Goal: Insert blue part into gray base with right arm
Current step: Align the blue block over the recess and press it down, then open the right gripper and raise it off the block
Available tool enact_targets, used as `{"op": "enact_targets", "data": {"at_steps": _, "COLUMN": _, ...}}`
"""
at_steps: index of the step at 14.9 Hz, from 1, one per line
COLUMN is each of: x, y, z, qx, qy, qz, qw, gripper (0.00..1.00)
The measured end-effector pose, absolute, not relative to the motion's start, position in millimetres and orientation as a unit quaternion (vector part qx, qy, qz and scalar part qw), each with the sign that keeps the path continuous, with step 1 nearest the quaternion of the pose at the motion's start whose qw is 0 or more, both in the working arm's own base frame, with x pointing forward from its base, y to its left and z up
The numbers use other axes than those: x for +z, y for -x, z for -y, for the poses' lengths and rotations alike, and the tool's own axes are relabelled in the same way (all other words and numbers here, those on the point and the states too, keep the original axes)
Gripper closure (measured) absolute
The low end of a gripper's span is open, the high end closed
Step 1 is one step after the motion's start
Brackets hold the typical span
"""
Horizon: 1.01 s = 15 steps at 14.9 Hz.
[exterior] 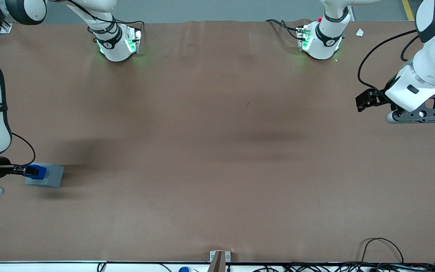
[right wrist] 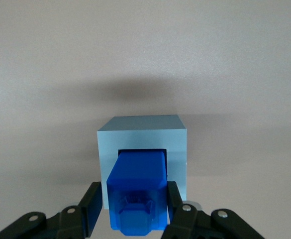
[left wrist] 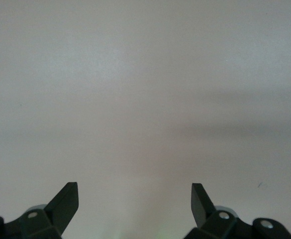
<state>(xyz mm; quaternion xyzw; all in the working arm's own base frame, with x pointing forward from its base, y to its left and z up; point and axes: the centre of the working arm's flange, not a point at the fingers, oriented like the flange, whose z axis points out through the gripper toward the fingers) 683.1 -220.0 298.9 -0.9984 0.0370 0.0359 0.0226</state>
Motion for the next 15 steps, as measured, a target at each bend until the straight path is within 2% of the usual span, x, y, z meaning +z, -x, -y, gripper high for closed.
{"op": "enact_targets", "data": {"at_steps": 6, "x": 298.9, "y": -683.1, "z": 219.9, "qx": 0.036, "qy": 0.998, "qz": -0.037, "qw": 0.023, "gripper": 0.35}}
{"op": "enact_targets", "data": {"at_steps": 7, "x": 298.9, "y": -683.1, "z": 219.8, "qx": 0.036, "qy": 0.998, "qz": -0.037, "qw": 0.023, "gripper": 0.28}}
{"op": "enact_targets", "data": {"at_steps": 9, "x": 298.9, "y": -683.2, "z": 219.6, "qx": 0.036, "qy": 0.998, "qz": -0.037, "qw": 0.023, "gripper": 0.24}}
{"op": "enact_targets", "data": {"at_steps": 11, "x": 298.9, "y": -683.2, "z": 219.6, "qx": 0.036, "qy": 0.998, "qz": -0.037, "qw": 0.023, "gripper": 0.09}}
{"op": "enact_targets", "data": {"at_steps": 12, "x": 298.9, "y": -683.2, "z": 219.6, "qx": 0.036, "qy": 0.998, "qz": -0.037, "qw": 0.023, "gripper": 0.09}}
{"op": "enact_targets", "data": {"at_steps": 14, "x": 298.9, "y": -683.2, "z": 219.5, "qx": 0.036, "qy": 0.998, "qz": -0.037, "qw": 0.023, "gripper": 0.00}}
{"op": "enact_targets", "data": {"at_steps": 15, "x": 298.9, "y": -683.4, "z": 219.1, "qx": 0.036, "qy": 0.998, "qz": -0.036, "qw": 0.023, "gripper": 0.00}}
